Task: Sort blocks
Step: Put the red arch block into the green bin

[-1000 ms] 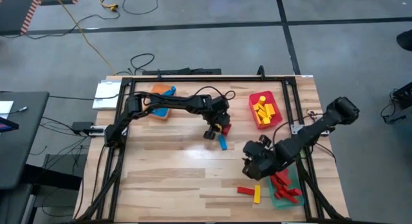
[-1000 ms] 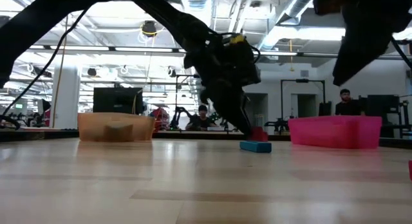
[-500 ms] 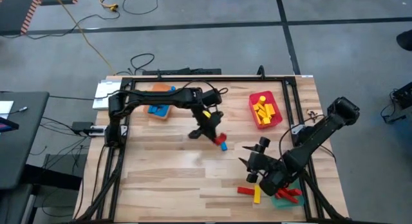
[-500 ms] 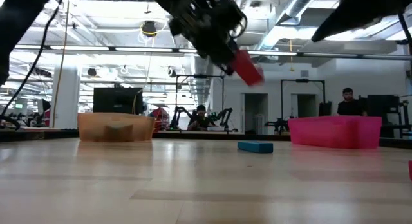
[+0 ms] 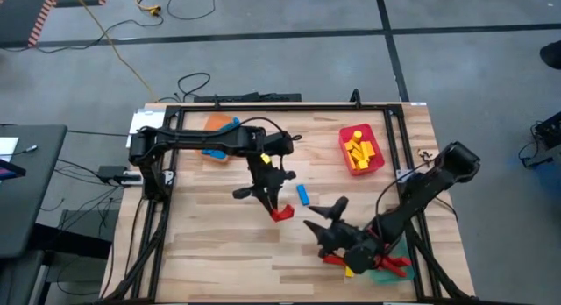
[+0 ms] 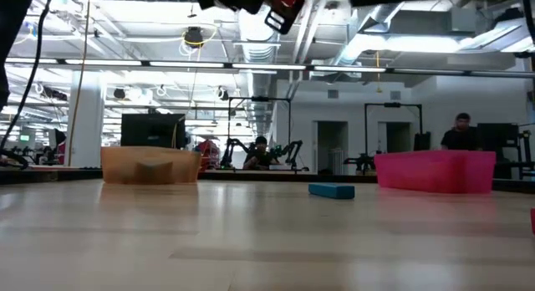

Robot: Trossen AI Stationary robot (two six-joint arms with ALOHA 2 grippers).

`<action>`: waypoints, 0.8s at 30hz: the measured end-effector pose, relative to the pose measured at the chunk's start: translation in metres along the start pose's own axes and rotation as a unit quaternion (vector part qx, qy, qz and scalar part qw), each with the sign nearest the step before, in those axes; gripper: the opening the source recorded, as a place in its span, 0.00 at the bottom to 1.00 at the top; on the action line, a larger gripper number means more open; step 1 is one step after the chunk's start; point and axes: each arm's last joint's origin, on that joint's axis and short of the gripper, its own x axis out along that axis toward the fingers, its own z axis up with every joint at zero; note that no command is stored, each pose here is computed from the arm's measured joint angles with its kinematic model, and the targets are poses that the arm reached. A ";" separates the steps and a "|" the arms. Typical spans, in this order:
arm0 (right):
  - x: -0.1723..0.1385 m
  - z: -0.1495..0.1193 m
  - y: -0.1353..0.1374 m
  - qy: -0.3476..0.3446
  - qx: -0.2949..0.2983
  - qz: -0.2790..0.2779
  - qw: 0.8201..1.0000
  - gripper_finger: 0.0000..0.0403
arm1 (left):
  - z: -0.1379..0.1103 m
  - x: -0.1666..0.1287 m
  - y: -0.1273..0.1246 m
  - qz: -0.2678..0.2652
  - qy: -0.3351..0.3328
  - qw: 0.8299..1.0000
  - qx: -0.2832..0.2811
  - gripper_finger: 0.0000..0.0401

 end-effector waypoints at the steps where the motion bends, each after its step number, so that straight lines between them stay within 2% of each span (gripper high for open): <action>1: 0.001 0.002 0.003 -0.007 -0.012 -0.009 1.000 0.59 | 0.000 0.000 0.000 0.000 0.001 1.000 -0.004 0.09; 6: 0.005 0.015 0.009 -0.038 -0.051 -0.034 0.997 0.59 | 0.000 0.000 -0.001 -0.005 -0.003 1.000 -0.008 0.09; 12: 0.015 0.014 0.017 -0.041 -0.102 -0.048 0.993 0.59 | 0.004 0.002 -0.002 -0.029 -0.029 0.999 0.017 0.09; 17: 0.016 0.015 0.018 -0.045 -0.095 -0.049 0.993 0.59 | 0.005 0.003 -0.002 -0.029 -0.032 0.998 0.041 0.09; 24: 0.002 0.027 0.009 -0.077 -0.044 -0.041 0.995 0.59 | 0.008 0.013 -0.007 -0.040 -0.030 0.995 0.092 0.09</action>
